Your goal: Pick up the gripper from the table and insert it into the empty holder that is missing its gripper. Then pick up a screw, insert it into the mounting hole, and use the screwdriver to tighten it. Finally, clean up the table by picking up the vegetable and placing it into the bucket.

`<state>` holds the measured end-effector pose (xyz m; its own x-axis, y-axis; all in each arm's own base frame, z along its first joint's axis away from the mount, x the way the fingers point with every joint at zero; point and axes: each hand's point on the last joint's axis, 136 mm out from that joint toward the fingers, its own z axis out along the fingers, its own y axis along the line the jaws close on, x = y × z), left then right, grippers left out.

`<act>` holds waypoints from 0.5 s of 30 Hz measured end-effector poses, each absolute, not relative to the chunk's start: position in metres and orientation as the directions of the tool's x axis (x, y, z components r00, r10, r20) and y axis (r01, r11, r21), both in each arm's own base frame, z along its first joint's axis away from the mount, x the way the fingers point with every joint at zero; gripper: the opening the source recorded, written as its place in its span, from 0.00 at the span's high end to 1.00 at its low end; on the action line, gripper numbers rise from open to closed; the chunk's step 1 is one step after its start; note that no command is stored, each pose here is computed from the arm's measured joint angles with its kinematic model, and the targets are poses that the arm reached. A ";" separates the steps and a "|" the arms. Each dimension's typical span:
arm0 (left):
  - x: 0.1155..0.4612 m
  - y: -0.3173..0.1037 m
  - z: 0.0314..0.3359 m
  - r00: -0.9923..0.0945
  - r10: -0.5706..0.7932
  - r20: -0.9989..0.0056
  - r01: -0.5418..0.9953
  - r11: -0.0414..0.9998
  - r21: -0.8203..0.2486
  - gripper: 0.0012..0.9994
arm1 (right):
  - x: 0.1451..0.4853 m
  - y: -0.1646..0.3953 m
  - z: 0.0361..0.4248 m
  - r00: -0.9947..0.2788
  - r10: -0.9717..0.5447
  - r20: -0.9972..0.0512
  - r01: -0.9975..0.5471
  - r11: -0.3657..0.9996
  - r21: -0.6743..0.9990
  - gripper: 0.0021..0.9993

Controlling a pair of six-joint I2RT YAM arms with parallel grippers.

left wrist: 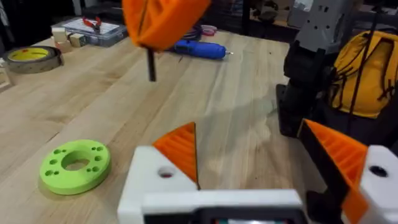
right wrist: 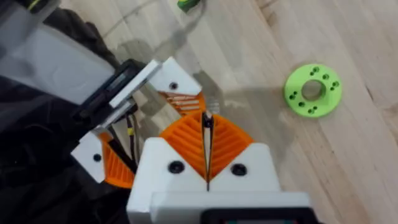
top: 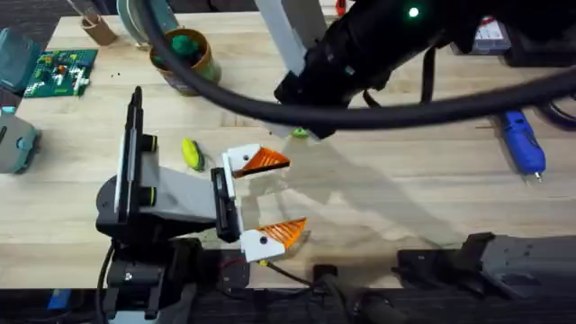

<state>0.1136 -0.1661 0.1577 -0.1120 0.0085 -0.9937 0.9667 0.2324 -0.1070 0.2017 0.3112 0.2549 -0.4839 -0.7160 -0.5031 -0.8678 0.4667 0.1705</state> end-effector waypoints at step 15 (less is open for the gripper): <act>0.114 -0.166 0.158 -0.112 0.009 -0.994 0.966 0.233 -0.107 0.01 | 0.168 0.346 0.252 -0.401 -0.790 -0.464 -0.916 0.359 0.181 1.00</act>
